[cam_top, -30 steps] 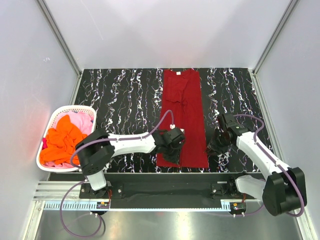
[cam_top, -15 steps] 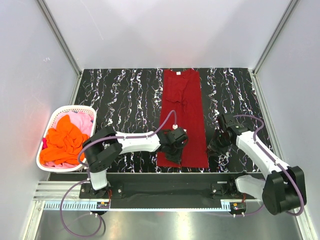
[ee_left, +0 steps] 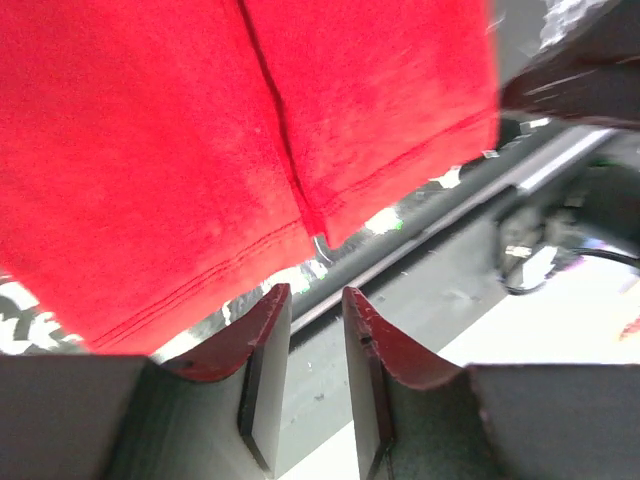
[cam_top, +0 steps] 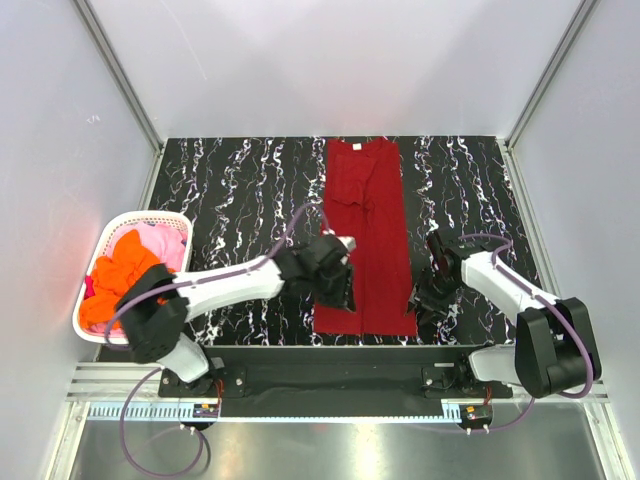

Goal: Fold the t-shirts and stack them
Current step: Fold the tshirt

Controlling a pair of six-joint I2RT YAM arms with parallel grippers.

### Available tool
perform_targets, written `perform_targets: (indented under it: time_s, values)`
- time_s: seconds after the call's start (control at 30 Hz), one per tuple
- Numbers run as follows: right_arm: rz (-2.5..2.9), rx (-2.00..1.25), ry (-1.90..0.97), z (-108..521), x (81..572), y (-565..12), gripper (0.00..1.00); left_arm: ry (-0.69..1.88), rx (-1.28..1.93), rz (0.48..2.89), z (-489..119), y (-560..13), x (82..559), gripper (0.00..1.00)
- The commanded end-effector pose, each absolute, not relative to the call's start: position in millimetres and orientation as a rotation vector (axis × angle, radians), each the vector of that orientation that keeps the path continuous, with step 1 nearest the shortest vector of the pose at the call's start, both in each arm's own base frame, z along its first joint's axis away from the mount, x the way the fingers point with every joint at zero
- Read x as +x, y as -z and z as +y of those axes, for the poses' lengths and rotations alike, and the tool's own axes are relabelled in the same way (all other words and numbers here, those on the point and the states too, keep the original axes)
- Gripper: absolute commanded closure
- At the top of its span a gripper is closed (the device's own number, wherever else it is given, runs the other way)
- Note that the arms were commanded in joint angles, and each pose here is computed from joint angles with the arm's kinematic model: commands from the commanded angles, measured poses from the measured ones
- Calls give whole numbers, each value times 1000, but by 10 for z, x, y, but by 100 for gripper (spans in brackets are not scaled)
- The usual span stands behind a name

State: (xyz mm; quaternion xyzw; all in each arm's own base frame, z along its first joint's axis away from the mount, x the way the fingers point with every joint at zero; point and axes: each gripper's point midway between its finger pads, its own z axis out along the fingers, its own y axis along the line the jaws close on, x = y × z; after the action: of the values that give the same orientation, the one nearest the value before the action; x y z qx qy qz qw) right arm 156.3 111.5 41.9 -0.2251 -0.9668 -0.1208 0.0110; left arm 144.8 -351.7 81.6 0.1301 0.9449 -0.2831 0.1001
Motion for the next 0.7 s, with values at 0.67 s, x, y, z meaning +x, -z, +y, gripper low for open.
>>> perform_targets:
  time_s: [0.67]
  values:
    - [-3031,-761,562,1104,1882,-710,65,1353,567,2606,-4219,-993,1659,91]
